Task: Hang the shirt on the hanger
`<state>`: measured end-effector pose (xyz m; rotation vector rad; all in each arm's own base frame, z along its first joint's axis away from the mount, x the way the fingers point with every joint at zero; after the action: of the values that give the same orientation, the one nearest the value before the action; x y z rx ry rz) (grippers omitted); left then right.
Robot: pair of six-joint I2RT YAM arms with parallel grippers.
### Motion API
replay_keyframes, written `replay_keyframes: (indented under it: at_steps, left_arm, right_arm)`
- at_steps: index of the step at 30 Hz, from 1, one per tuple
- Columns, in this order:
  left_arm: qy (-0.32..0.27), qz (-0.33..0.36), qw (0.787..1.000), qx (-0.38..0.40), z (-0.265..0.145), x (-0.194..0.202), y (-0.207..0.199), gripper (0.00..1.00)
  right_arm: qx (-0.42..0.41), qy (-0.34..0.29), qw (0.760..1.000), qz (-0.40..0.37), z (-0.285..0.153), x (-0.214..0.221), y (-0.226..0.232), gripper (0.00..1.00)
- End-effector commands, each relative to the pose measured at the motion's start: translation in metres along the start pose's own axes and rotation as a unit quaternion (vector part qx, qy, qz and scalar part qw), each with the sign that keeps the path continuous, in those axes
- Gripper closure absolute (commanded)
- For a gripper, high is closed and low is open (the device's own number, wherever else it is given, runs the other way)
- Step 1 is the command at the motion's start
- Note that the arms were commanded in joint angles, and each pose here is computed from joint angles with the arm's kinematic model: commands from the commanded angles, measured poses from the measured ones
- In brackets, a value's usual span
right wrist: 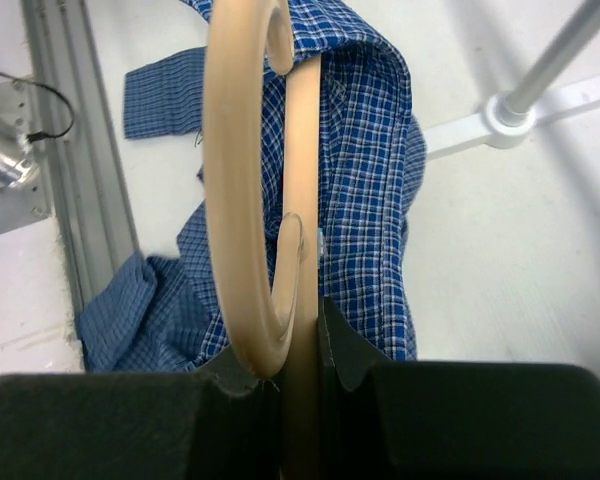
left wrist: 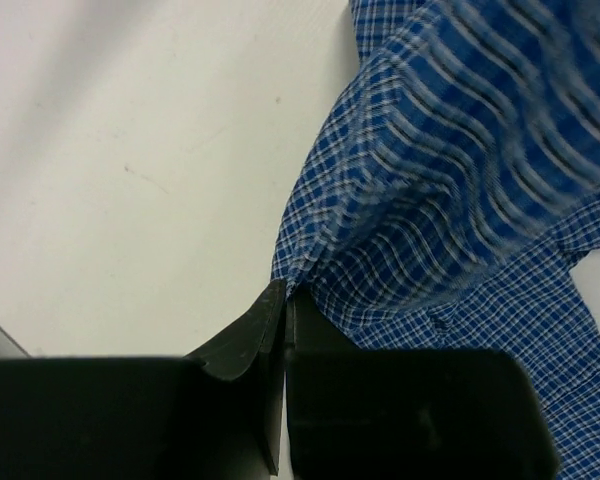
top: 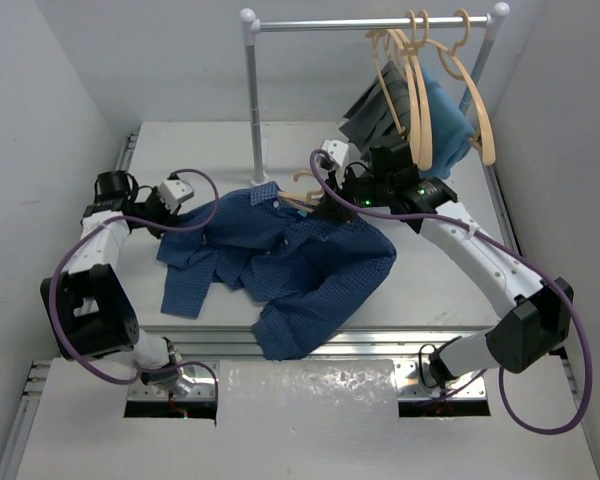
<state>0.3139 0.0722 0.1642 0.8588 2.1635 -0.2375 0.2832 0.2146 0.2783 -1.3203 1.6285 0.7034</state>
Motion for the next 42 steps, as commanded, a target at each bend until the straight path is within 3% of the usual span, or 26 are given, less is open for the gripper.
replay_keyframes:
  at_steps: [1,5,7,10,13,16,23,27,30,36,42]
  left_arm:
    - [-0.071,0.045,0.996,-0.030,-0.029,-0.028,0.000,1.00]
    - [-0.166,0.071,0.983,-0.025,-0.061,-0.072,-0.020,0.56]
    - [-0.205,0.065,0.976,-0.022,-0.072,-0.096,-0.030,0.46]
    - [-0.227,0.024,0.974,0.003,-0.086,-0.140,-0.051,0.47]
    - [-0.212,0.021,0.976,0.035,-0.069,-0.163,-0.082,0.52]
    - [-0.203,0.013,0.975,0.089,-0.056,-0.169,-0.112,0.47]
    - [-0.184,-0.015,0.975,0.124,-0.034,-0.206,-0.147,0.41]
    - [-0.197,0.029,0.967,0.156,-0.016,-0.221,-0.197,0.30]
    - [-0.207,0.032,0.967,0.143,0.005,-0.222,-0.215,0.29]
    - [-0.251,0.003,0.959,0.132,0.014,-0.240,-0.214,0.28]
    - [-0.259,0.012,0.955,0.147,0.021,-0.240,-0.225,0.28]
  right_arm:
    - [0.073,-0.019,0.997,-0.014,-0.026,-0.032,-0.017,1.00]
    - [0.095,-0.018,0.995,0.015,-0.020,-0.029,-0.021,1.00]
    - [0.100,-0.023,0.994,0.029,-0.017,-0.031,-0.022,1.00]
    - [0.117,-0.029,0.991,0.057,-0.012,-0.038,-0.029,1.00]
    - [0.141,-0.056,0.985,0.076,-0.015,-0.065,-0.041,1.00]
    - [0.141,-0.062,0.984,0.087,-0.015,-0.082,-0.047,1.00]
    - [0.128,-0.041,0.984,0.121,-0.016,-0.085,-0.043,1.00]
    - [0.119,-0.048,0.982,0.141,-0.025,-0.086,-0.030,1.00]
    - [0.124,-0.040,0.980,0.153,-0.030,-0.083,-0.026,1.00]
    - [0.153,-0.023,0.975,0.159,-0.041,-0.079,-0.026,1.00]
    - [0.142,-0.033,0.974,0.175,-0.033,-0.081,-0.032,1.00]
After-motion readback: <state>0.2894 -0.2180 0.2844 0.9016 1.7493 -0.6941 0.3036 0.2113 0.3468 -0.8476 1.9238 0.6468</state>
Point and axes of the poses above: each gripper's point midway between its finger pads, its own z axis out along the fingers, its own y axis along the line the jaws close on, x = y × z, the point moved 7 cm from there along -z, back along the fingers, and after that the axes turned 9 degrees about -z, right-handed, at the moved point
